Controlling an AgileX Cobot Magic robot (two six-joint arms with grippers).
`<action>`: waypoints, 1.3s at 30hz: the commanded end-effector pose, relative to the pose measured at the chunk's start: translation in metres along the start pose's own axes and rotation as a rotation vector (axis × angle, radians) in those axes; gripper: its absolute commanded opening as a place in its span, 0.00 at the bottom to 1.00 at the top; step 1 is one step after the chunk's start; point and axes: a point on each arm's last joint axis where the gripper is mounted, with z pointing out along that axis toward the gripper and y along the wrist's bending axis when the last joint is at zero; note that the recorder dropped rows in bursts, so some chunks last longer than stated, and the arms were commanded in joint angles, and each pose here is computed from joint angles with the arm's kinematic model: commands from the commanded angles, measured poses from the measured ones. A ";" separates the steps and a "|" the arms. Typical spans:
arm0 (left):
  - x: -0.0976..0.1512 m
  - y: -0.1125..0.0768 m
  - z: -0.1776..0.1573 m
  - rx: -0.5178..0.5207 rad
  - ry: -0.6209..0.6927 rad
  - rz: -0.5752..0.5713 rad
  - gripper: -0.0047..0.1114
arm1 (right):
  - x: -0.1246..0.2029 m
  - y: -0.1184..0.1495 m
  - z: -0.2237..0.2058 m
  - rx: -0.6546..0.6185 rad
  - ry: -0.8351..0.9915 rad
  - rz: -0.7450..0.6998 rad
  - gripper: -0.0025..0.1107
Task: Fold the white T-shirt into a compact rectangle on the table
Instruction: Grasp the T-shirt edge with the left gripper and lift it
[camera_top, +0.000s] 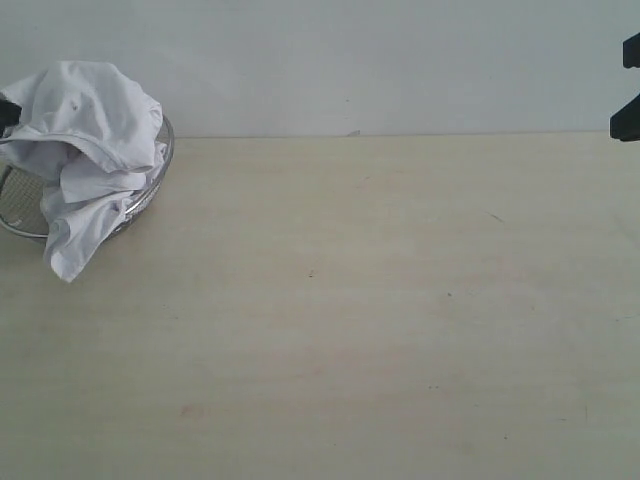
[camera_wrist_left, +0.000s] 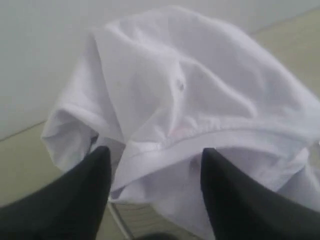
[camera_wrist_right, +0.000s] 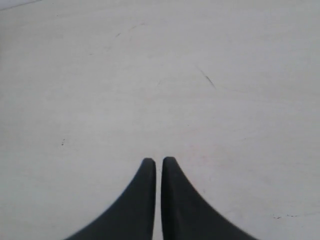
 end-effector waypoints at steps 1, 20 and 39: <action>0.015 0.007 0.021 -0.044 0.007 0.158 0.53 | 0.000 0.000 -0.003 0.004 -0.014 0.000 0.02; 0.038 0.001 0.069 0.058 0.045 0.156 0.64 | 0.000 0.000 -0.003 0.004 -0.014 0.000 0.02; -0.010 -0.001 0.080 0.003 -0.082 0.117 0.08 | 0.000 0.001 -0.003 -0.003 -0.018 0.006 0.02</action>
